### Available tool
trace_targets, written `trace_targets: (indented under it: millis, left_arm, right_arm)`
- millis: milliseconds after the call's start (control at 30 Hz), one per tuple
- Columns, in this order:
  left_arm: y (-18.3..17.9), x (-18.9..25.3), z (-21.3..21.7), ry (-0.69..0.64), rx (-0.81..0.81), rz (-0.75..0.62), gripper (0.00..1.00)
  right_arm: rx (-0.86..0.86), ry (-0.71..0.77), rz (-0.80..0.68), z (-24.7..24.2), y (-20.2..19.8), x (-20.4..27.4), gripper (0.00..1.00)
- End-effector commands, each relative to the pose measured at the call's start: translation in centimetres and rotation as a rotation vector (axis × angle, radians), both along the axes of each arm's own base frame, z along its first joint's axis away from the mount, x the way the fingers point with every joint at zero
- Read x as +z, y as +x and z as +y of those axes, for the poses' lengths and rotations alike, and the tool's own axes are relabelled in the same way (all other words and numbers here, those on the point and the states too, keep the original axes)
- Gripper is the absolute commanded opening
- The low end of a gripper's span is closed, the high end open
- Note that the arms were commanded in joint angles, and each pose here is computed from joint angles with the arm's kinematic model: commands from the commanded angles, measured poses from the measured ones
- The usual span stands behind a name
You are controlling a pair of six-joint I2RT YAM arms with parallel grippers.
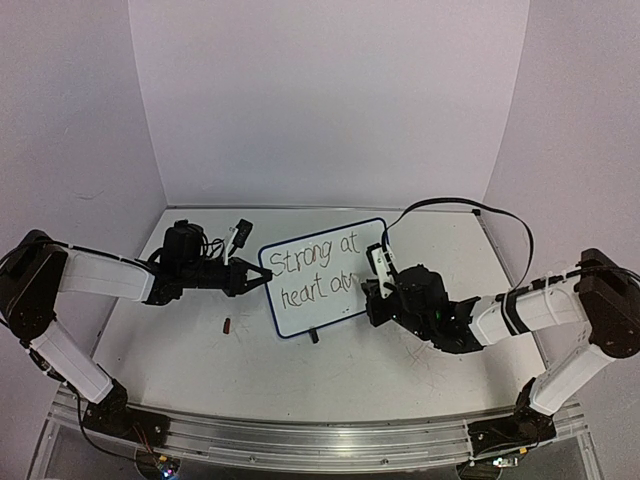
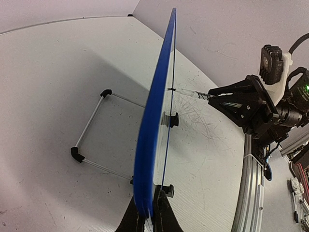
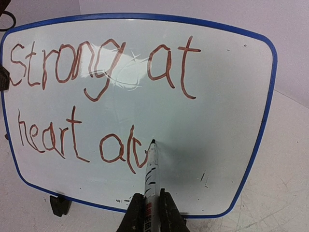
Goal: Write a sentence on the whiteboard
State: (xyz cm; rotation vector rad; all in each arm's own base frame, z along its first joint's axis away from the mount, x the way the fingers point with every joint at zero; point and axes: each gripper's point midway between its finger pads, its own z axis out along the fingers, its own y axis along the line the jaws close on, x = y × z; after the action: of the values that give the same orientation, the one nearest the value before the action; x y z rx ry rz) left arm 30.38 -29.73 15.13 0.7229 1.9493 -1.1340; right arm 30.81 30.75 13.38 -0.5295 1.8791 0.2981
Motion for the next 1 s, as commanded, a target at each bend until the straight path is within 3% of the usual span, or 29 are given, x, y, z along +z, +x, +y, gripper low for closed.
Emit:
trace_targets:
  millis: [0, 400, 967]
  left_arm:
    - [1.9, -1.6, 1.4, 0.101, 0.089, -0.033, 0.00]
    - [2.0, -1.5, 1.4, 0.101, 0.090, -0.035, 0.00]
    - [1.9, -1.6, 1.4, 0.103, 0.091, -0.030, 0.00]
  right_arm:
    - [-0.014, 0.030, -0.018, 0.4, 0.8, 0.9, 0.00]
    - [0.006, 0.017, 0.065, -0.4, -0.9, -1.7, 0.00]
    - [-0.018, 0.015, 0.076, -1.3, -1.2, -1.9, 0.00]
